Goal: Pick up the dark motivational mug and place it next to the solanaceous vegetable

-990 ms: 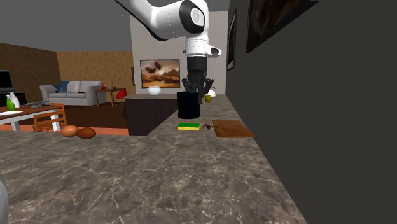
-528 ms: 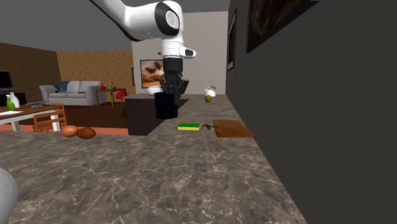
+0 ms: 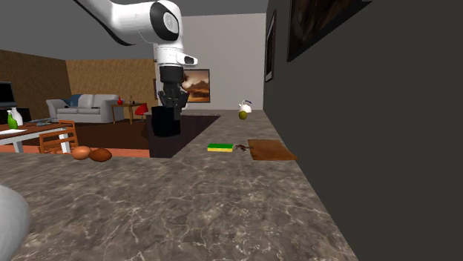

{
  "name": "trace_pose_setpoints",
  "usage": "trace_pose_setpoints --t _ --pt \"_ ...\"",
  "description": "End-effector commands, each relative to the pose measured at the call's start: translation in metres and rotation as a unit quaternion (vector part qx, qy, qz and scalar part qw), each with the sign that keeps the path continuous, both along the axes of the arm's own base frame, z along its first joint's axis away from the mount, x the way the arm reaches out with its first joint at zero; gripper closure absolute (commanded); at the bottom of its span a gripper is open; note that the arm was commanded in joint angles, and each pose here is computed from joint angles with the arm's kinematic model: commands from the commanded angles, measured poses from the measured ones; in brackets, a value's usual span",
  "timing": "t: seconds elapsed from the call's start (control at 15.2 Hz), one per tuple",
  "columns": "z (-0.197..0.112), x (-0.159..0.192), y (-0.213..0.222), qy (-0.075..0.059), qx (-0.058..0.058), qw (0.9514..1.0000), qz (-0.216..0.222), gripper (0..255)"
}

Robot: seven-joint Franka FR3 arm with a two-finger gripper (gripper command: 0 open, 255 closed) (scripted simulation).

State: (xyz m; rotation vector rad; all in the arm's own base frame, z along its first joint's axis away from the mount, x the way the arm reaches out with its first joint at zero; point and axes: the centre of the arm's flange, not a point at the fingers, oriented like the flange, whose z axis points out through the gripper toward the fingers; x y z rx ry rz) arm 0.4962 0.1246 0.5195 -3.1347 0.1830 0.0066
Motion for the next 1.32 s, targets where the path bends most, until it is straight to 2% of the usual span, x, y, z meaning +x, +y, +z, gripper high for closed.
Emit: trace_pose_setpoints --t 0.0,1.25 --pt "-0.001 -0.009 0.028 0.000 0.000 1.0000 -0.001 255" --pt "0.000 -0.095 0.270 0.000 0.000 1.0000 -0.001 255"
